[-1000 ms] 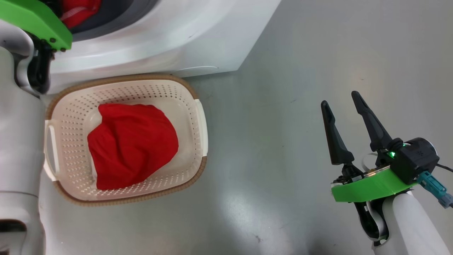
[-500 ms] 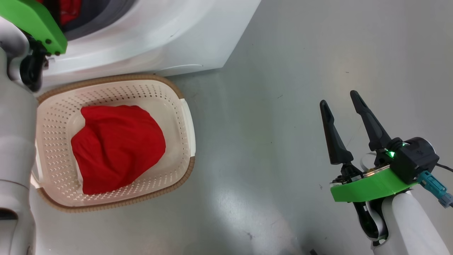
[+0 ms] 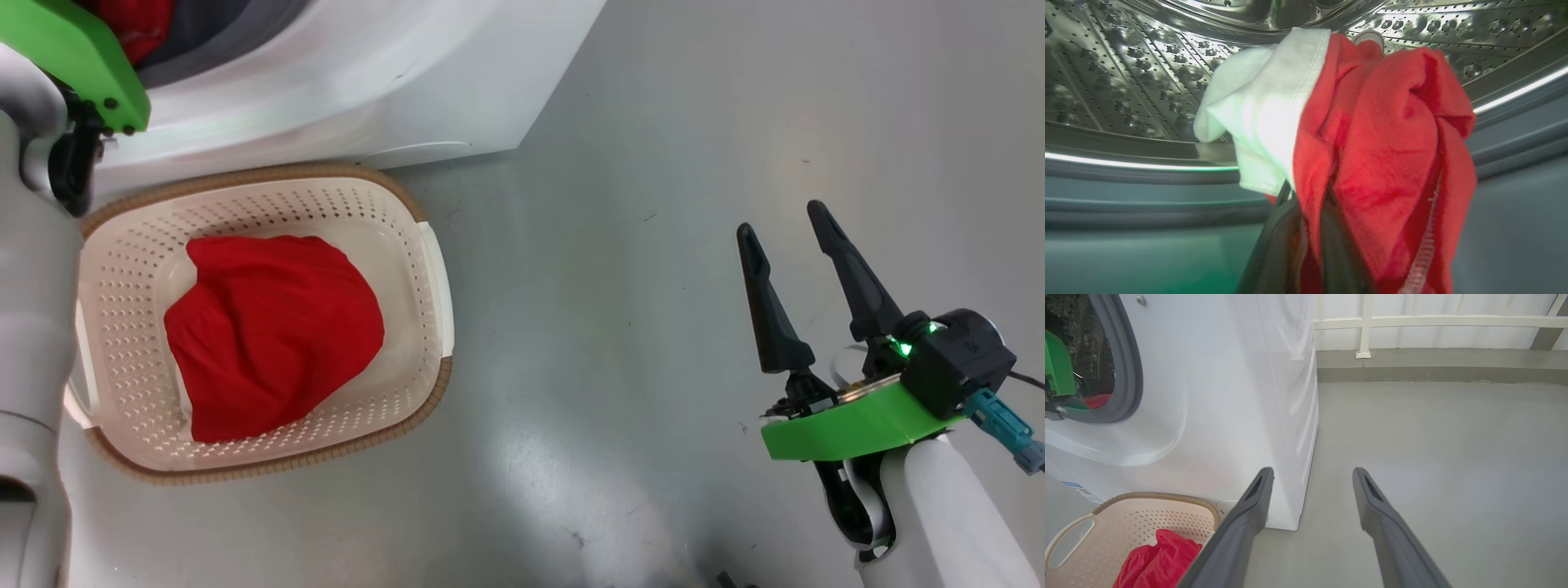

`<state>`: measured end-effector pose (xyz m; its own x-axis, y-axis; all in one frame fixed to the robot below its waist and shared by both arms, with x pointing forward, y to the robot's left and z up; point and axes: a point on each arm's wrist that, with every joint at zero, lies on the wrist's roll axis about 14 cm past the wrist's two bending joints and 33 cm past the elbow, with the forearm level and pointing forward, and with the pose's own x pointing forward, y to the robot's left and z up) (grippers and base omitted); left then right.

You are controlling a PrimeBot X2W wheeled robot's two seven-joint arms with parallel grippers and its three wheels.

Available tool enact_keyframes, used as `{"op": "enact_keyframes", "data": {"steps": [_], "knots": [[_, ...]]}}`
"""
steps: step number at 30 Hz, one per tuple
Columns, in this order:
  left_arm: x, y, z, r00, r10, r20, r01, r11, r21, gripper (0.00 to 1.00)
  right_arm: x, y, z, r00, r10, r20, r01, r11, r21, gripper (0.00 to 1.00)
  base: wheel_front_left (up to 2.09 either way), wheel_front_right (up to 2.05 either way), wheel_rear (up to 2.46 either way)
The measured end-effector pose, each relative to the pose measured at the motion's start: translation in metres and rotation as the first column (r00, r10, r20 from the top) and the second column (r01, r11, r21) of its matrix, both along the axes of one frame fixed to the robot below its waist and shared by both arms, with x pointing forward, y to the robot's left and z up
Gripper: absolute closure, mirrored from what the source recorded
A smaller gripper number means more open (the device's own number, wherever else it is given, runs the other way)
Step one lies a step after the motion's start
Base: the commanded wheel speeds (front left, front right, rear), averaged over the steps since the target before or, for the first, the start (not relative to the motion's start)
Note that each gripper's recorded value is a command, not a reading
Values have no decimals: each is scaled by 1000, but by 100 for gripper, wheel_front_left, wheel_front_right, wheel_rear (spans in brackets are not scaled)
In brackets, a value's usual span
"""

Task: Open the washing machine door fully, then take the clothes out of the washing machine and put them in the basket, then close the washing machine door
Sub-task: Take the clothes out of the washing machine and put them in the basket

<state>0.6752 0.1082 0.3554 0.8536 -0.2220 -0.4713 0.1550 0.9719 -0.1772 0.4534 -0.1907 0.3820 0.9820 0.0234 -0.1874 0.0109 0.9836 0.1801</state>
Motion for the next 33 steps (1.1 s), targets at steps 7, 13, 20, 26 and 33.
{"op": "enact_keyframes", "data": {"steps": [7, 13, 20, 26, 33], "knots": [[12, 15, 24, 990, 41, 138, -47, 998, 40, 100, 2, 4, 0, 1000, 10, 3, -10, 1000, 7, 0, 0, 0, 0], [18, 22, 50, 966, 66, 252, -76, 997, 30, 100, 3, 7, 2, 1000, 17, 9, -17, 1000, 13, 0, 0, 0, 0], [17, 28, 72, 944, 81, 320, -91, 996, 16, 100, 5, 13, 6, 999, 29, 21, -30, 999, 22, 0, 0, 0, 0], [3, 32, 88, 924, 86, 372, -93, 996, 1, 100, 6, 17, 18, 998, 39, 48, -40, 999, 27, 0, 0, 0, 0], [-29, 40, 100, 905, 96, 414, -96, 995, -21, 100, 4, 20, 37, 995, 46, 90, -48, 998, 30, 0, 0, 0, 0]]}}
